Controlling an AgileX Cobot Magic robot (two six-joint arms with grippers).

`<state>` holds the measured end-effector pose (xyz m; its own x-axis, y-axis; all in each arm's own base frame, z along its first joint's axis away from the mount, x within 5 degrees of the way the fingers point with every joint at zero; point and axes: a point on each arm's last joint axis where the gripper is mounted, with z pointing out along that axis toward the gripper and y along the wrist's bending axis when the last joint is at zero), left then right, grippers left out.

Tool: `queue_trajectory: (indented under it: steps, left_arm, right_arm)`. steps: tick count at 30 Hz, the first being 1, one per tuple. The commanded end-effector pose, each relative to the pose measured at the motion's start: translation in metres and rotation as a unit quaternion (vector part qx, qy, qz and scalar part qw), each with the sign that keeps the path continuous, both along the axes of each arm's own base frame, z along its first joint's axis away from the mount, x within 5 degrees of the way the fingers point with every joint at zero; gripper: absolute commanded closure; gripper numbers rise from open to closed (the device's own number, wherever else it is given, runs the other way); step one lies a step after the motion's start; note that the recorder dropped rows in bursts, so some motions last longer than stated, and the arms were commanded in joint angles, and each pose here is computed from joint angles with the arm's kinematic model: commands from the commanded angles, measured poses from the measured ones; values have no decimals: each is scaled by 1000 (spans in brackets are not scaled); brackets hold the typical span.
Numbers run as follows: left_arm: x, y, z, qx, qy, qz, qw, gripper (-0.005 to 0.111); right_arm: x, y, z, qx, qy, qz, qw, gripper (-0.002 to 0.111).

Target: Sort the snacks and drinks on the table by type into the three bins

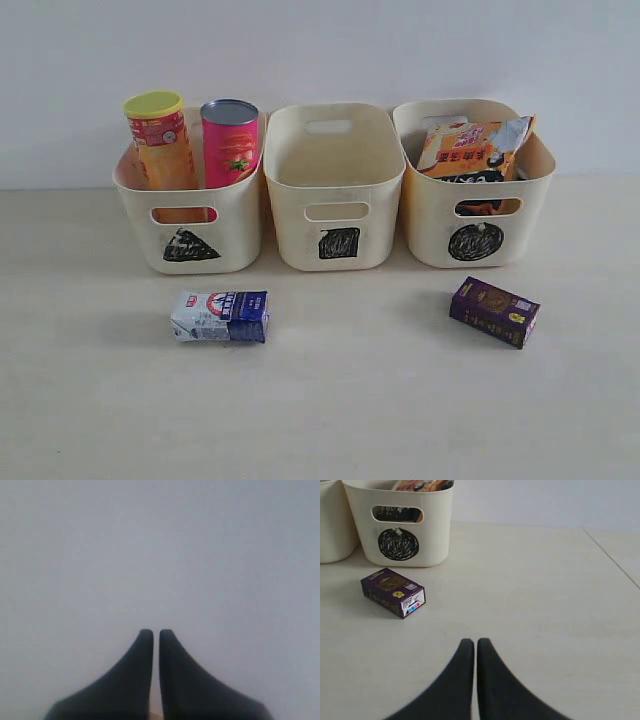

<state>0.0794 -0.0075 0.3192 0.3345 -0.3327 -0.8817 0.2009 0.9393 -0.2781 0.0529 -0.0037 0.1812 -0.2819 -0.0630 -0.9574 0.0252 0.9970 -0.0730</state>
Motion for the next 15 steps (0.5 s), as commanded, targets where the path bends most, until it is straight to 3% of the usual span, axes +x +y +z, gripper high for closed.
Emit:
queue_trajectory:
  steps: [1, 6, 7, 11, 15]
  left_arm:
    - [46, -13, 26, 44, 61, -49, 996, 102]
    - [117, -19, 32, 159, 157, -50, 973, 102]
    - [132, -17, 29, 209, 192, -26, 958, 102]
    - [156, 0, 18, 299, 281, 63, 910, 102]
    - [166, 16, 9, 353, 343, 130, 860, 102]
  right_arm:
    - [0, 0, 0, 4, -6, -3, 1000, 108]
    - [0, 0, 0, 4, -6, -3, 1000, 108]
    - [0, 0, 0, 4, -6, -3, 1000, 108]
    - [0, 0, 0, 4, -6, -3, 1000, 108]
    - [0, 0, 0, 4, -6, -3, 1000, 108]
